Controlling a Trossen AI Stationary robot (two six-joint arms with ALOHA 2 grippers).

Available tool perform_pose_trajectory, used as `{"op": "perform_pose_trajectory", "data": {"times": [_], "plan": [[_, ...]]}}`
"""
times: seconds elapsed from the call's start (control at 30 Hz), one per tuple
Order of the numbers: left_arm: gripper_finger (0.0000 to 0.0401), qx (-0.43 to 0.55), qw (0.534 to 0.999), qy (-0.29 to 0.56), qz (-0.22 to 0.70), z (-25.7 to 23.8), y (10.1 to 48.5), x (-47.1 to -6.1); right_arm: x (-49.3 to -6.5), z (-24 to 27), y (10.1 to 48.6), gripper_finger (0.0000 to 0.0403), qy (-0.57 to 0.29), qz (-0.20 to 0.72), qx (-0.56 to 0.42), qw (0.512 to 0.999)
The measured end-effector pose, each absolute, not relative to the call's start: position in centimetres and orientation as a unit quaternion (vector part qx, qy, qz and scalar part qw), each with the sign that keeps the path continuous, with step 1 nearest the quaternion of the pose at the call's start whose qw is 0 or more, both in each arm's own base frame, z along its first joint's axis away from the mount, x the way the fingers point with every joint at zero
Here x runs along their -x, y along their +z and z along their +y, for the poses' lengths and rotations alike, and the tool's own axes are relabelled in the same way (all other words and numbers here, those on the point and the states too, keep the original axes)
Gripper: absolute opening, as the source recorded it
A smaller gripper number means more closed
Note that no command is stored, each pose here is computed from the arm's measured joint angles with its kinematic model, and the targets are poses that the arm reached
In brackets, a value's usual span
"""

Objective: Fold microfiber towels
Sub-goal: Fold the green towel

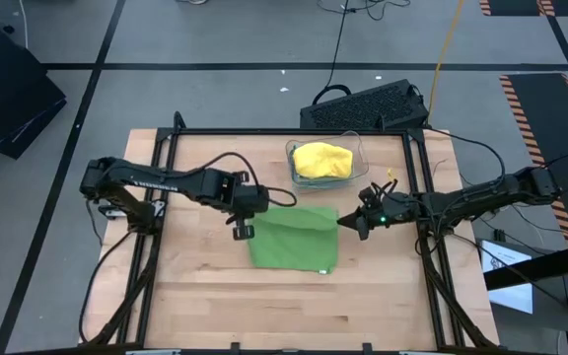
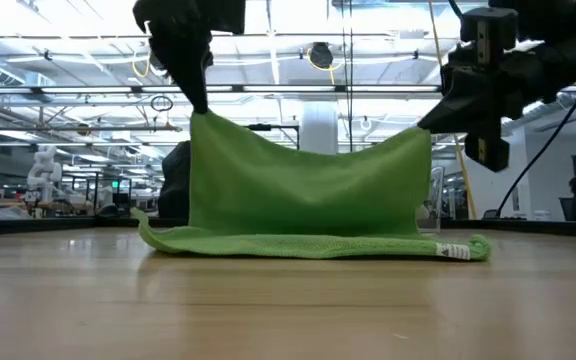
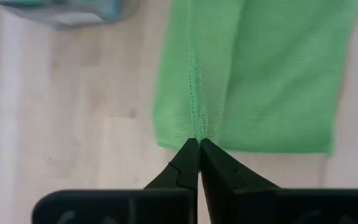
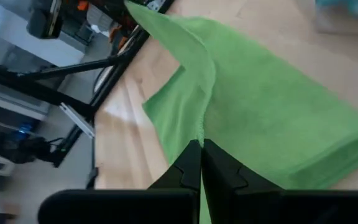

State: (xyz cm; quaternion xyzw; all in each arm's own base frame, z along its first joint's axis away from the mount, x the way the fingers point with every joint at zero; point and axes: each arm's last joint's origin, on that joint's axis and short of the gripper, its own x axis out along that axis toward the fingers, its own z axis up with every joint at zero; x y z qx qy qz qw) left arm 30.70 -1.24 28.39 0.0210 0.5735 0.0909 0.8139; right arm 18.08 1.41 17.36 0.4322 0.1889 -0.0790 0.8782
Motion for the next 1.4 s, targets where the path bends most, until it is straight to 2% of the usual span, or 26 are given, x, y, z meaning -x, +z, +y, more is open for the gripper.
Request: {"op": "perform_pose_trajectory", "data": {"times": [0.27,0.57,0.83,0.93,1.23,1.4], "plan": [[0.0011,0.045,0.824,0.059,0.561,-3.2,25.7,-30.8,-17.5,1.8,16.2,0.0000,-0.069,0.188,-0.521,0.830],[0.0010,0.072,0.828,0.047,0.554,-5.7,25.0,-30.6,-17.9,4.3,15.1,0.0000,-0.040,0.234,-0.542,0.806],[0.0004,0.080,0.823,0.054,0.559,-6.7,22.7,-30.3,-18.8,5.7,13.5,0.0000,-0.026,0.261,-0.534,0.804],[0.0014,0.086,0.815,0.059,0.569,-6.8,21.8,-29.9,-19.0,5.9,12.7,0.0000,-0.032,0.277,-0.528,0.802],[0.0004,0.091,0.831,0.049,0.546,-7.1,21.9,-30.3,-19.5,6.8,11.4,0.0001,-0.030,0.284,-0.519,0.806],[0.0025,0.093,0.832,0.045,0.545,-7.2,21.9,-30.4,-19.4,7.1,11.3,0.0014,-0.023,0.290,-0.513,0.808]]}}
